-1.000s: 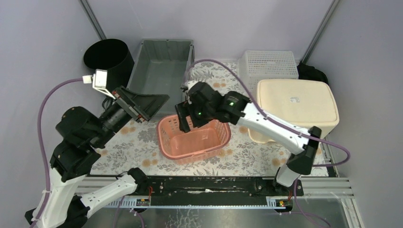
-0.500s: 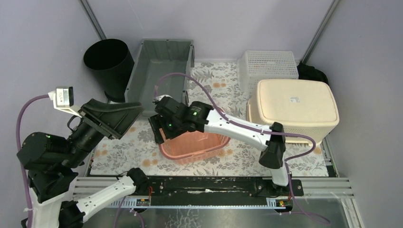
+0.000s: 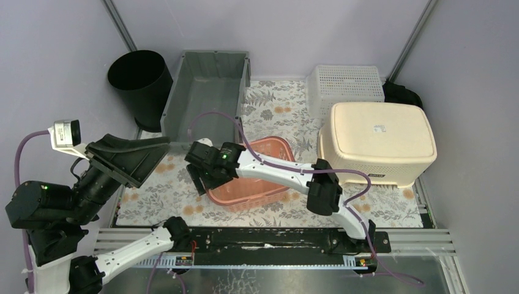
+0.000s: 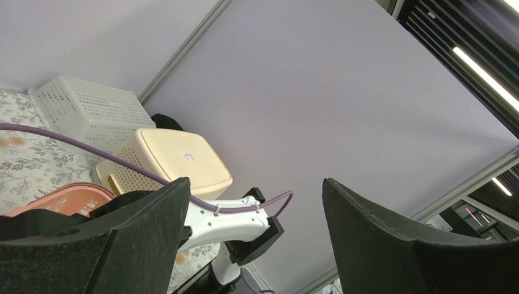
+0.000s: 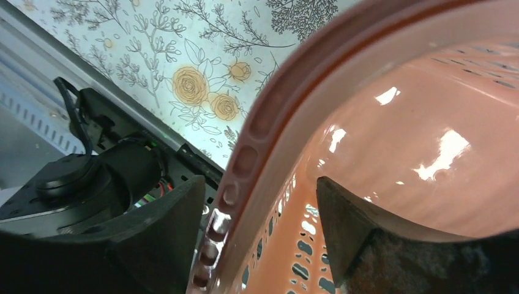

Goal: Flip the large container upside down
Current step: Turn the container upside down at the center of the board.

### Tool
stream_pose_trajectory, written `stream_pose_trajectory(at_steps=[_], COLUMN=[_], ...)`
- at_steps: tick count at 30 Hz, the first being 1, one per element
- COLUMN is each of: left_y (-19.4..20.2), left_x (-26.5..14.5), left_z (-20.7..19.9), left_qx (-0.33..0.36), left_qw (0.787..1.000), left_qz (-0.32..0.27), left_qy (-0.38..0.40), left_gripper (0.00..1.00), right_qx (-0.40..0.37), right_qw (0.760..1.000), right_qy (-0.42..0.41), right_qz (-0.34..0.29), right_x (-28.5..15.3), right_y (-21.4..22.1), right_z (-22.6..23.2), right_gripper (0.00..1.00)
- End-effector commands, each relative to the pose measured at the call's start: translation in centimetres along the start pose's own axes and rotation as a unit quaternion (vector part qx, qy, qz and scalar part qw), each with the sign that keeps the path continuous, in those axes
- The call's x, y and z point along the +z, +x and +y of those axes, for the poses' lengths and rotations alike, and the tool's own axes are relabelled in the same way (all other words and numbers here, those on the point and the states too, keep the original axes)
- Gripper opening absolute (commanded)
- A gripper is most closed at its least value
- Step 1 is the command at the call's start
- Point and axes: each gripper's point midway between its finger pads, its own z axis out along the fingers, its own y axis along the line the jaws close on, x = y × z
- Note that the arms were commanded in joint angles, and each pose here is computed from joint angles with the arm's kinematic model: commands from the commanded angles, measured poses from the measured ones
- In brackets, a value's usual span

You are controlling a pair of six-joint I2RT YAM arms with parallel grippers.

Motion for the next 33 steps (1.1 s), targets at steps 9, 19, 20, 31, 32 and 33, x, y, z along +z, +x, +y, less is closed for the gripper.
stream_pose_trajectory(at_steps=[9, 19, 20, 31, 32, 33], left_y=[0.3, -2.1, -2.4, -4.6, -4.6, -4.6], left_x=[0.4, 0.7, 0.8, 0.2, 0.3, 0.3], left_z=[0.8, -3.7, -4.0, -7.2, -7.3, -7.3], left_qx=[0.004, 0.008, 0.010, 0.007, 0.006, 0.006], left_qw=[1.000, 0.999, 0.999, 0.998, 0.997, 0.997], left_qz=[0.006, 0.016, 0.016, 0.006, 0.008, 0.009], left_qy=[-0.017, 0.030, 0.031, 0.069, 0.070, 0.072], left_gripper=[0.86, 0.86, 0.86, 0.86, 0.86, 0.86], right_qx=[0.012, 0.043, 0.047, 0.124, 0.132, 0.138], right_qw=[0.994, 0.952, 0.945, 0.774, 0.753, 0.733], right_qy=[-0.109, -0.297, -0.318, -0.614, -0.637, -0.658], right_qz=[-0.019, -0.058, -0.064, -0.095, -0.098, -0.102], right_x=[-2.7, -11.6, -12.9, -23.9, -24.6, -25.2], right_y=[-3.0, -6.7, -7.0, -11.3, -11.8, -12.2], right_z=[4.4, 11.1, 11.8, 16.2, 16.2, 16.3], right_gripper=[0.28, 0.01, 0.01, 0.00, 0.00, 0.00])
